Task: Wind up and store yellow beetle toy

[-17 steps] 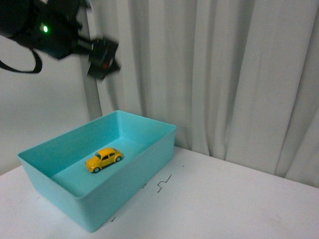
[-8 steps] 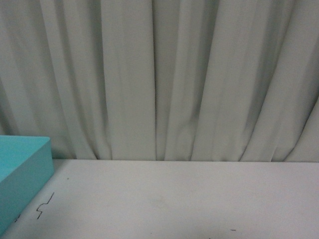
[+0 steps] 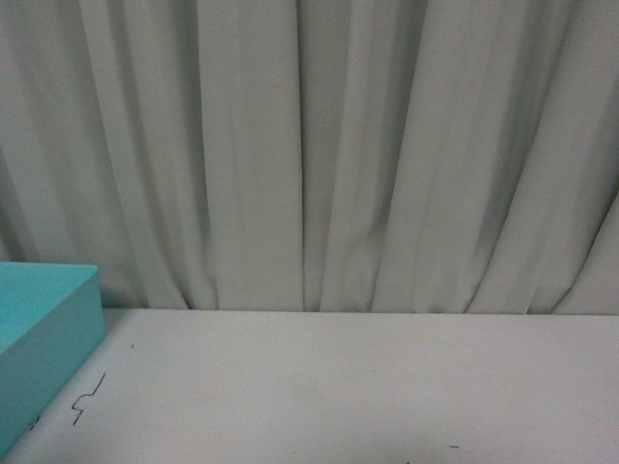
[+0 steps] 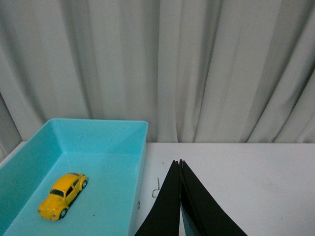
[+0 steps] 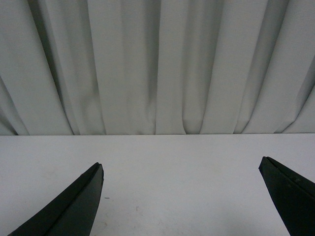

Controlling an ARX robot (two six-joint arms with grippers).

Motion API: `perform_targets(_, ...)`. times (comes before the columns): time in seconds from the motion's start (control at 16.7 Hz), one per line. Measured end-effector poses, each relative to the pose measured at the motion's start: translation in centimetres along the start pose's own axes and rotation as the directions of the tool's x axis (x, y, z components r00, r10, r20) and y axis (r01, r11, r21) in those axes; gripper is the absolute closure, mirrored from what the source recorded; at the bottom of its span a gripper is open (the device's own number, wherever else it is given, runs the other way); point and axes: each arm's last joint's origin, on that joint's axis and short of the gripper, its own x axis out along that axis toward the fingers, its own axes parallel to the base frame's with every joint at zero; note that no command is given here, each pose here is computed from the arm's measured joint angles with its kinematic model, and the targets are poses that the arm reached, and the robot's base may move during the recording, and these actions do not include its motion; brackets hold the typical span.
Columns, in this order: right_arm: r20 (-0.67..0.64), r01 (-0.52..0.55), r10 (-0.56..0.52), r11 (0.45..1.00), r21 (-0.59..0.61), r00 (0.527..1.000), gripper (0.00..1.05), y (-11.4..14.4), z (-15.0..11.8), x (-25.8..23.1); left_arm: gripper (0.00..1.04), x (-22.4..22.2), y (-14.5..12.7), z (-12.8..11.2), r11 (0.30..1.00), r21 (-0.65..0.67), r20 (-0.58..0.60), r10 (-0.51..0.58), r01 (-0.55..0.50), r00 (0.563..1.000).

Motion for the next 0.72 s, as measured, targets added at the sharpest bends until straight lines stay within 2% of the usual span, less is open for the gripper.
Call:
perform_targets(0.42,0.0,0.0,0.0,1.0,0.0,1.0,0.07,0.0,0.0,0.0,1.03,-1.0,0.0,-1.5,1.0,0.0,0.024,0.0,0.0,1.0)
perform_targets(0.54,0.0,0.0,0.0,1.0,0.0,1.0,0.07,0.0,0.0,0.0,1.03,-1.3,0.0,-2.0,1.0,0.0,0.011,0.0,0.0,1.0)
perform_targets(0.6,0.0,0.0,0.0,1.0,0.0,1.0,0.07,0.0,0.0,0.0,1.03,-1.8,0.0,-2.5,1.0,0.0,-0.037,-0.001,0.001,0.999)
perform_targets(0.72,0.0,0.0,0.0,1.0,0.0,1.0,0.07,0.0,0.0,0.0,1.03,-2.4,0.0,-2.0,1.0,-0.001,0.019,0.001,-0.001,1.0)
